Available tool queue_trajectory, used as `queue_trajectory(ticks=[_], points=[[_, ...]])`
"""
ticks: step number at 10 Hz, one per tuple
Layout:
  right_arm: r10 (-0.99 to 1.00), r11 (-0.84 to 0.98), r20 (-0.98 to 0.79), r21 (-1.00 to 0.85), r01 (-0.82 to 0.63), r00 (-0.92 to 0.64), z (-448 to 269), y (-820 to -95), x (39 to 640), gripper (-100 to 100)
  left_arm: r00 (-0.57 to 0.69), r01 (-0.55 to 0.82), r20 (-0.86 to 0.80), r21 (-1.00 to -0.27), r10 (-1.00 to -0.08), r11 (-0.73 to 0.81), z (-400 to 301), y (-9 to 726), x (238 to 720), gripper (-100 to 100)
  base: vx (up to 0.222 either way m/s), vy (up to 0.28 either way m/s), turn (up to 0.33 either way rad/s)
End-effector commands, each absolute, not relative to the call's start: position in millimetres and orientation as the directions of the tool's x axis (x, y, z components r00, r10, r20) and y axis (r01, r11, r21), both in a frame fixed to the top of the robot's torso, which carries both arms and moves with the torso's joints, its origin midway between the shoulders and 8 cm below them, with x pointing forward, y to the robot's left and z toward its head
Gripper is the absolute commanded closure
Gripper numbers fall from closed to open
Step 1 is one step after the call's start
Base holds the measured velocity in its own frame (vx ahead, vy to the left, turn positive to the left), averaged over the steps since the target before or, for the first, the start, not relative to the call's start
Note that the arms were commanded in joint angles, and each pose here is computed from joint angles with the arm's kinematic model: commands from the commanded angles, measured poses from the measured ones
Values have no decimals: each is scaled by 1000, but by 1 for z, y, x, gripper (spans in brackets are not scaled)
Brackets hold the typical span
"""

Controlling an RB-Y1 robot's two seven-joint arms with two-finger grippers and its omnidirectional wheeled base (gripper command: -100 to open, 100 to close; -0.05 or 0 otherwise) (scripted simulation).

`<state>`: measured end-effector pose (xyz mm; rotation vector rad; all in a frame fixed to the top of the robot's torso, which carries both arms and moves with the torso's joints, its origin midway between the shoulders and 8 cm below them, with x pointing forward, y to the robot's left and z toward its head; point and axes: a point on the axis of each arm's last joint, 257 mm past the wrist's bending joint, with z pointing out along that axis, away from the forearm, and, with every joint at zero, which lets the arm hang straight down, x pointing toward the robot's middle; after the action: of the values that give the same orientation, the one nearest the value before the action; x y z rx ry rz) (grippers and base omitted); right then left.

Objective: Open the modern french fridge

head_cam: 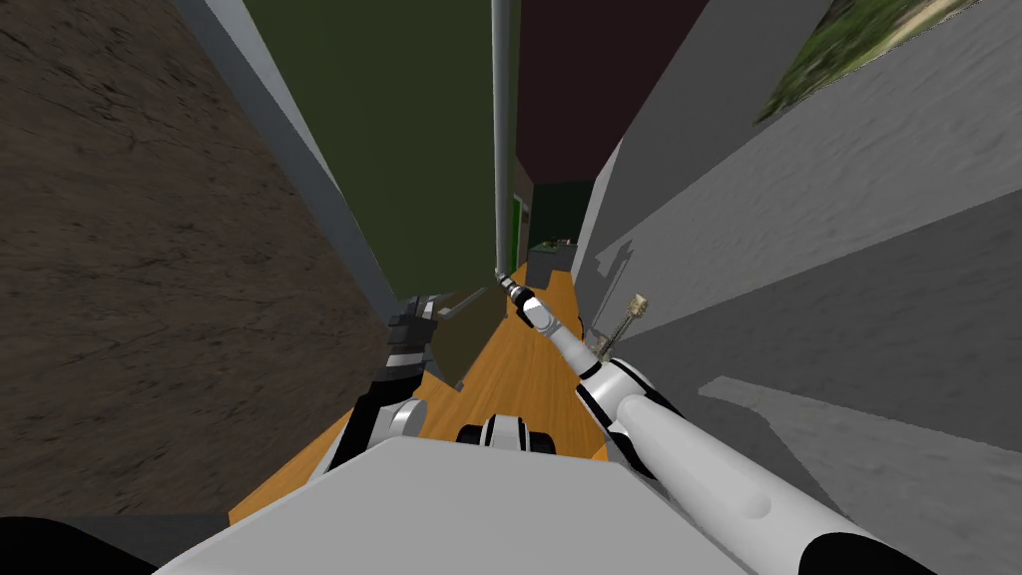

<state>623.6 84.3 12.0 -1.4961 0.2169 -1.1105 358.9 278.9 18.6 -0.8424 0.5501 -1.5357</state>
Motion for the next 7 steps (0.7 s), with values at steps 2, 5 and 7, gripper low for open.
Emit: queue_trajectory(ticks=[2,5,7], points=[[-754,-99,326,-915,392,571,54,78,629,100,4,634,195,-759,-981,-149,19,279,359,0,29,9,1],[-749,0,216,-946,326,627,54,83,624,100,4,634,195,-759,-981,-149,19,279,359,0,3,0,-1],[-752,-100,296,-934,342,589,32,70,632,100,4,634,195,-759,-981,-149,19,279,359,0,-98,117,-108]])
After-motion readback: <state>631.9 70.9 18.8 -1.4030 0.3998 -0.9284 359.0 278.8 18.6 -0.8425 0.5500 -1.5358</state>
